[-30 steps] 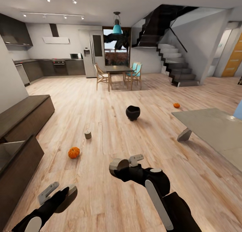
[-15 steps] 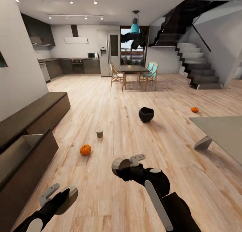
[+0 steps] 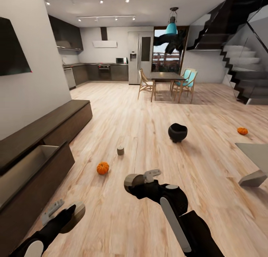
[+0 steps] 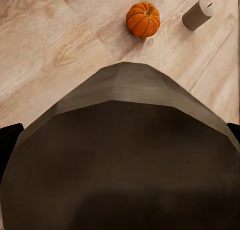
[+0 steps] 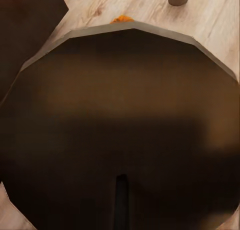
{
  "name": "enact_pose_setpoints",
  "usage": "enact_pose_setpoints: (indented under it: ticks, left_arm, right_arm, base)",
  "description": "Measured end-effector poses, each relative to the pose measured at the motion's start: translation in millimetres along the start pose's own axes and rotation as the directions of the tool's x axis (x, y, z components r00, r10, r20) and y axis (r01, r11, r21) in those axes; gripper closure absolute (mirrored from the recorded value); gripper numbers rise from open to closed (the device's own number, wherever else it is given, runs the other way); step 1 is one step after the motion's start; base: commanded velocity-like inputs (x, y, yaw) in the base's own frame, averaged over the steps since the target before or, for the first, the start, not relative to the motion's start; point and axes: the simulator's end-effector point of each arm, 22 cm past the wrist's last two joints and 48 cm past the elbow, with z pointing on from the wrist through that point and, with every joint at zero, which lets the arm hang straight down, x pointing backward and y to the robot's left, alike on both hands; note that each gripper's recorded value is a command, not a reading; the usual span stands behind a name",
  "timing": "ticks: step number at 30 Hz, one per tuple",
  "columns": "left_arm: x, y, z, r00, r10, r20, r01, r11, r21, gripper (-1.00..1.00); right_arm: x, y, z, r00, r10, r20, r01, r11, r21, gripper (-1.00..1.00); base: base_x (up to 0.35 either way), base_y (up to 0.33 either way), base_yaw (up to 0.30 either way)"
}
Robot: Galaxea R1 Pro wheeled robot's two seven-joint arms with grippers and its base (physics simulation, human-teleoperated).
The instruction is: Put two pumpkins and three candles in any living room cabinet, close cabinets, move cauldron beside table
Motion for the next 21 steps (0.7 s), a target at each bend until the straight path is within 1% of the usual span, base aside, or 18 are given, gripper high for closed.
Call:
enact_pose_setpoints:
  ticks: [1, 2, 5, 8, 9, 13, 15, 17, 19, 20, 21]
  left_arm:
    - [-4.5, -4.9, 1.4, 1.0, 0.002, 0.001, -0.002, 1.0, 0.008, 1.0]
    - [-14.8, -15.2, 4.3, 1.0, 0.006, 0.001, -0.006, 1.0, 0.024, 1.0]
    - [-32.2, -28.9, 8.4, 1.0, 0.007, -0.001, -0.007, 0.999, 0.042, 1.0]
    - [-56.0, -51.1, 12.2, 1.0, 0.01, 0.001, -0.01, 0.997, 0.075, 1.0]
    - [-66.9, -62.2, 13.4, 1.0, 0.012, 0.006, -0.013, 0.996, 0.092, 1.0]
    - [-85.9, -83.7, 15.1, 1.0, 0.011, 0.019, -0.013, 0.992, 0.125, 1.0]
    - [-93.1, -88.3, 15.0, 1.0, 0.011, 0.028, -0.015, 0.991, 0.131, 1.0]
    - [-96.3, -85.0, 15.4, 0.999, 0.009, 0.032, -0.012, 0.992, 0.124, 1.0]
    - [-95.6, -71.6, 14.6, 0.999, -0.015, 0.029, 0.012, 0.994, 0.112, 1.0]
    - [-93.0, -68.0, 13.8, 0.999, -0.031, 0.024, 0.028, 0.993, 0.116, 1.0]
    - [-87.5, -64.3, 12.3, 0.999, -0.053, 0.012, 0.051, 0.99, 0.134, 1.0]
  right_arm:
    - [-2.0, -0.3, 0.0, 1.0, -0.001, 0.003, 0.001, 1.0, 0.001, 1.0]
    - [-5.5, -0.7, -0.2, 1.0, -0.003, 0.008, 0.003, 1.0, 0.002, 1.0]
    - [-7.5, -1.5, -0.1, 1.0, -0.004, 0.008, 0.004, 1.0, 0.003, 1.0]
    - [-7.3, -2.3, 0.2, 1.0, -0.006, 0.004, 0.005, 1.0, 0.005, 1.0]
    - [-7.7, -2.5, 0.2, 1.0, -0.005, 0.004, 0.005, 1.0, 0.005, 1.0]
    - [-10.9, -0.8, 0.4, 1.0, -0.005, 0.009, 0.005, 1.0, 0.001, 1.0]
    - [-13.0, 0.4, 0.3, 1.0, -0.006, 0.012, 0.006, 1.0, 0.0, 1.0]
    - [-16.5, 0.7, 0.1, 1.0, -0.008, 0.017, 0.008, 1.0, -0.001, 1.0]
    - [-21.7, 0.4, -0.4, 1.0, -0.01, 0.025, 0.01, 1.0, 0.0, 1.0]
    - [-24.3, -0.5, -0.8, 1.0, -0.008, 0.03, 0.008, 1.0, 0.0, 1.0]
    - [-32.6, -6.3, -2.5, 0.999, 0.001, 0.044, -0.001, 1.0, 0.005, 1.0]
  base:
    - [0.287, -0.209, 0.295]
    - [0.287, -0.21, 0.295]
    - [0.287, -0.21, 0.294]
    - [0.287, -0.211, 0.294]
    - [0.287, -0.211, 0.295]
    - [0.291, -0.2, 0.296]
    - [0.311, -0.142, 0.298]
    - [0.32, -0.091, 0.299]
    - [0.326, -0.051, 0.299]
    - [0.329, -0.029, 0.299]
    - [0.331, -0.019, 0.299]
